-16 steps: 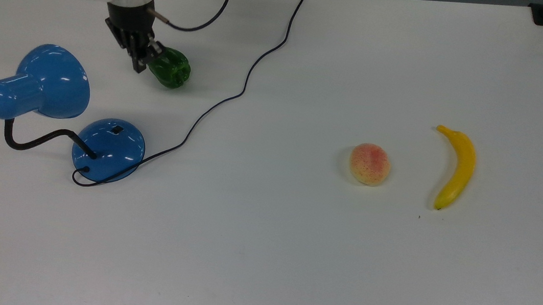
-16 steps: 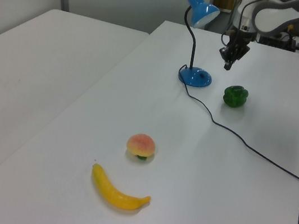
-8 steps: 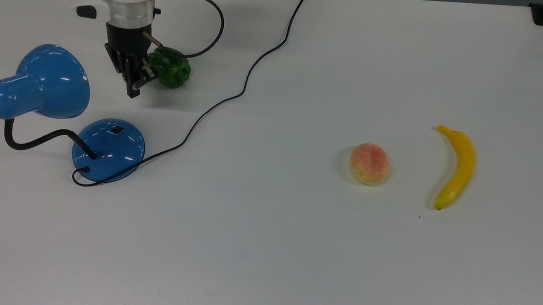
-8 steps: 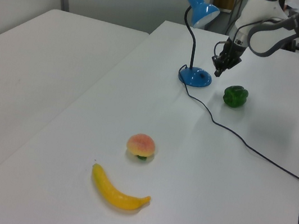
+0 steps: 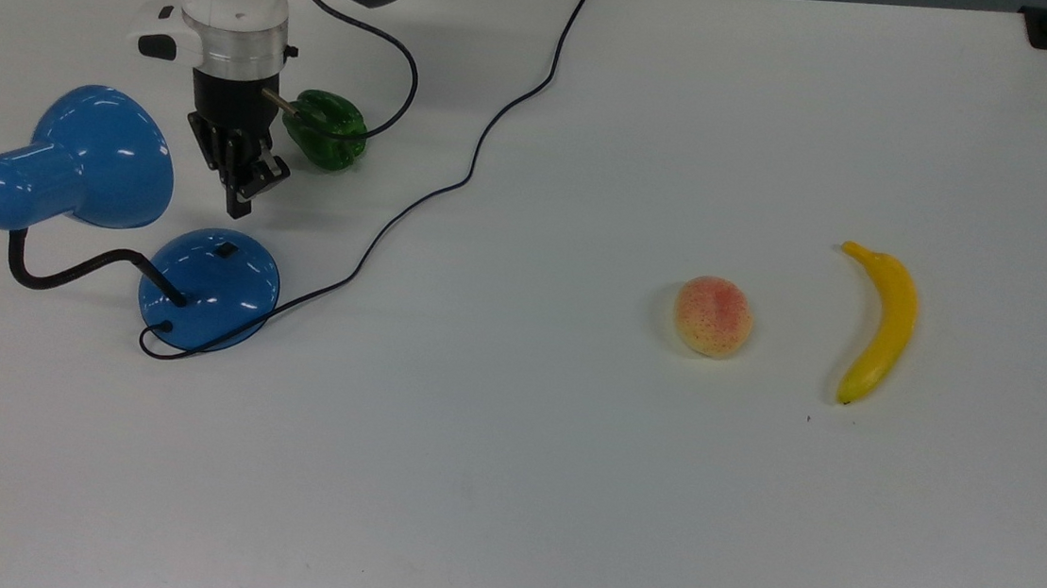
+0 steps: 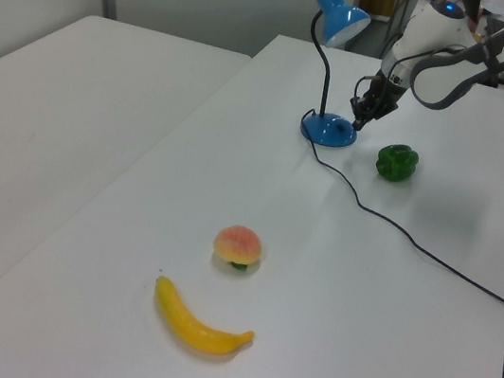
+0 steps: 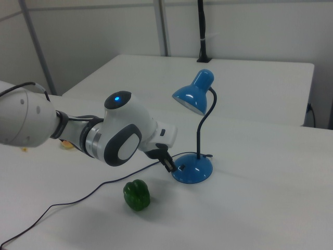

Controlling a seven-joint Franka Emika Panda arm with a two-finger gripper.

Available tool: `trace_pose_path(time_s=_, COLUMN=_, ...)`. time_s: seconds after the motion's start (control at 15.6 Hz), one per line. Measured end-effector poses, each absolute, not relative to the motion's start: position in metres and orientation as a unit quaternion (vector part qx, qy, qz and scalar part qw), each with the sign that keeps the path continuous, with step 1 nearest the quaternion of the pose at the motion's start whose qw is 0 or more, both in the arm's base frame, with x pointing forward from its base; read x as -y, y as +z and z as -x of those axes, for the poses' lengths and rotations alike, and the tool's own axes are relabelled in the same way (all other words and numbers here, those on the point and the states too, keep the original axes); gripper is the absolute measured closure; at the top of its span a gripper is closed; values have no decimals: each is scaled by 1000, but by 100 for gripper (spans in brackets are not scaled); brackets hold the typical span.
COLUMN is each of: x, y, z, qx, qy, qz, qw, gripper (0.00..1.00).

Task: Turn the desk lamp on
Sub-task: 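Move the gripper over the blue lamp base and lower it, then press the switch on the lamp base with the gripper fingers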

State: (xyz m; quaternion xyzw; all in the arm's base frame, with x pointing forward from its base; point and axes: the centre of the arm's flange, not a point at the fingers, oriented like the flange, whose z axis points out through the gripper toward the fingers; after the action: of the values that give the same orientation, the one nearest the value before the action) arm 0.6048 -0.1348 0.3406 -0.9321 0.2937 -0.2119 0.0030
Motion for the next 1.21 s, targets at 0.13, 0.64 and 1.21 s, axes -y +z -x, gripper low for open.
trace_pose_path(time_s=0.13, x=138, y=340, z=-611, qx=-281, qy=-220, qz=934, qw=0, gripper=99)
trace_pose_path(time_s=0.64, x=146, y=337, z=-625, qx=-240, qy=-247, qz=939, qw=-11, gripper=99)
trace_pose_path(time_s=1.21, x=142, y=333, z=-627, qx=-212, qy=-246, qz=945, qw=-27, gripper=99)
